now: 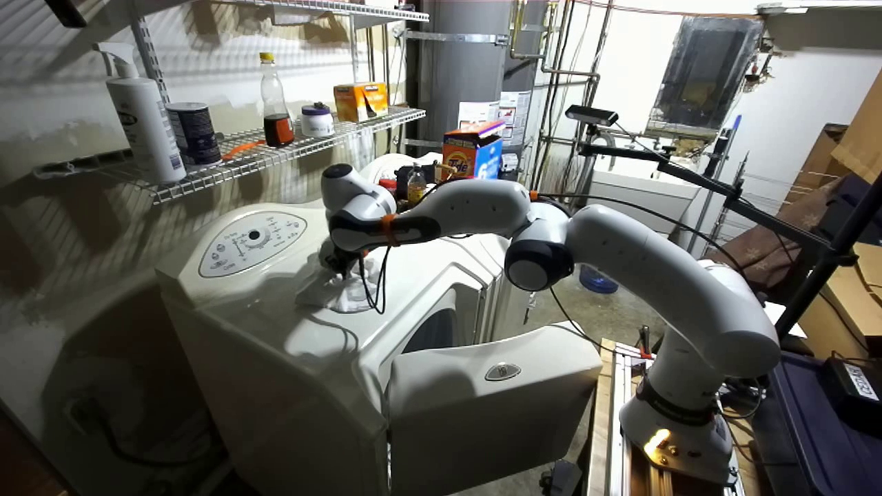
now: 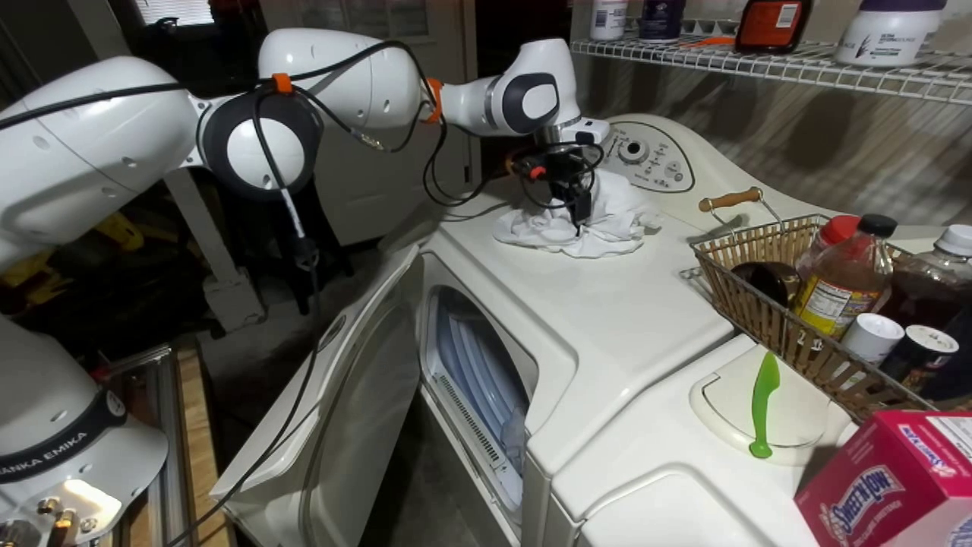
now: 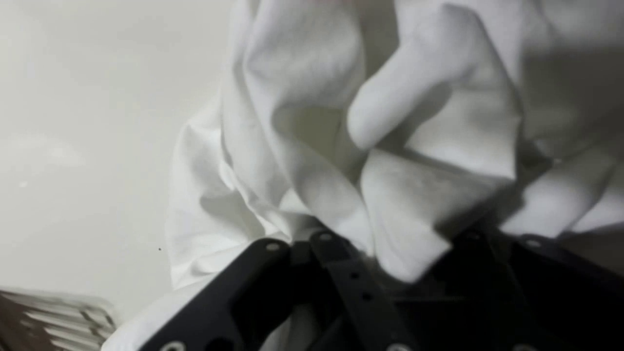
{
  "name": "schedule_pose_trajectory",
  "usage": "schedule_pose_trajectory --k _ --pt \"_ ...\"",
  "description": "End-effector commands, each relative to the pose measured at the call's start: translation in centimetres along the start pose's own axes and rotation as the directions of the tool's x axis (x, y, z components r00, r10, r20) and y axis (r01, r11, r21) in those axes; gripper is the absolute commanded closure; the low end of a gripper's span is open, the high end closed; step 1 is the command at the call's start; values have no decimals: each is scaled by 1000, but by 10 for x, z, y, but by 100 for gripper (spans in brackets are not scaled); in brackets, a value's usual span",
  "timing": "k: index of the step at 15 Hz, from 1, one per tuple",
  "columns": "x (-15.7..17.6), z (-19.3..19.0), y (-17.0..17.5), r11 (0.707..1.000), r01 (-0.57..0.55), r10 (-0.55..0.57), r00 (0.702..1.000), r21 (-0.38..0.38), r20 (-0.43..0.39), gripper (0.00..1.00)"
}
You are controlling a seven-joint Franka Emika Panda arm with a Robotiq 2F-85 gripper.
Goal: Put the white cloth inside the left washing machine
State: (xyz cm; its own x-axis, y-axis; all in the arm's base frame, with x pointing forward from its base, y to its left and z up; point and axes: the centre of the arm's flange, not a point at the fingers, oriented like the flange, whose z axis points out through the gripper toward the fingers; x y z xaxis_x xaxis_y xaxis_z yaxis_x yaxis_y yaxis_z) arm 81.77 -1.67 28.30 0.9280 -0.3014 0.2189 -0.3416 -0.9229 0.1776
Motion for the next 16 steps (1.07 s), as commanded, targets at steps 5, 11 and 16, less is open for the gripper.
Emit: schedule_pose_trajectory --k 5,11,16 --pt "-1 -18 49 981 -75 35 976 178 216 97" --pt "-38 -98 105 945 -191 112 952 266 286 97" --pt "-65 -139 131 915 -272 127 896 298 426 97"
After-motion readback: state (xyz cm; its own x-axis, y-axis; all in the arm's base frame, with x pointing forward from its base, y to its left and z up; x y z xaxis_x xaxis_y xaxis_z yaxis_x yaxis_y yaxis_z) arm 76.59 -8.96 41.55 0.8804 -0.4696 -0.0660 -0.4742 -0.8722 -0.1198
